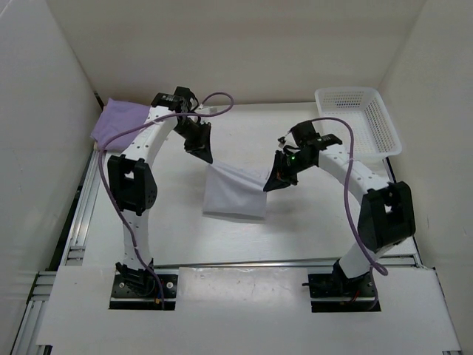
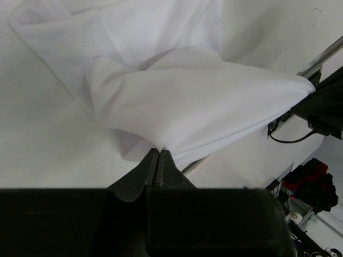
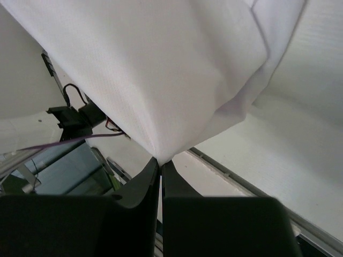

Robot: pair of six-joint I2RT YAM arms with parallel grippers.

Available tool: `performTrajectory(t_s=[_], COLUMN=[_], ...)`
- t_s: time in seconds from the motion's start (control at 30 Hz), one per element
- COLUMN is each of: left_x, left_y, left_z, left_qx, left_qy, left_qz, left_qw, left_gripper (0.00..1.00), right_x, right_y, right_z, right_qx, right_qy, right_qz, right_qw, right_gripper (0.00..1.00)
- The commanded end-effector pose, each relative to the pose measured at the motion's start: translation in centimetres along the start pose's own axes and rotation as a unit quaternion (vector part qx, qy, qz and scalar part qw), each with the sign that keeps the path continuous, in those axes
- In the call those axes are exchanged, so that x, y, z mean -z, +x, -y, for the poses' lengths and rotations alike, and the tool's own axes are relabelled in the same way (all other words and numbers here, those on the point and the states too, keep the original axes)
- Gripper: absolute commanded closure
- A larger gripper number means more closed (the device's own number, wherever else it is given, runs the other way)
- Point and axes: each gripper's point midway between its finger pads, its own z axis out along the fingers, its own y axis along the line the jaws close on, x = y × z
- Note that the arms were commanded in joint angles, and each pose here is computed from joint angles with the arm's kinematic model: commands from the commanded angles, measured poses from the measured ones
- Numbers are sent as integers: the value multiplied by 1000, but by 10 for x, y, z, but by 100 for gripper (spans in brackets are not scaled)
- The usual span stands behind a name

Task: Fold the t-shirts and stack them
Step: Fold the long partially folded tshirt into a neat square

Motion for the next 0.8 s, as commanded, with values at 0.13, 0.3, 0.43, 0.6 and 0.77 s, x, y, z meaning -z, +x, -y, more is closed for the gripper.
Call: performTrajectory(t_s=[0.13, 0.3, 0.43, 0.6, 0.77], left_x=[-1, -4, -14, -22, -37], left_y=[-9, -26, -28, -37, -48], left_z=[4, -17, -32, -57, -91], left_qx=[2, 0, 6, 3, 6], left_qy=[25, 10, -3, -30, -54], left_qz=[-2, 26, 26, 48, 73], left_qw=[1000, 1000, 1000, 998, 996], left_gripper=[90, 90, 90, 90, 90], right_x=[1, -16, -28, -33, -26], right_y=[-52, -75, -92, -126, -165], right_z=[4, 16, 21, 24, 32], right_qx=[-5, -38, -54, -57, -43], right_qy=[-9, -11, -32, -36, -37], right_qz=[25, 17, 6, 35, 93], right_qw=[1000, 999, 998, 997, 994], right_gripper=[100, 99, 91, 72, 53])
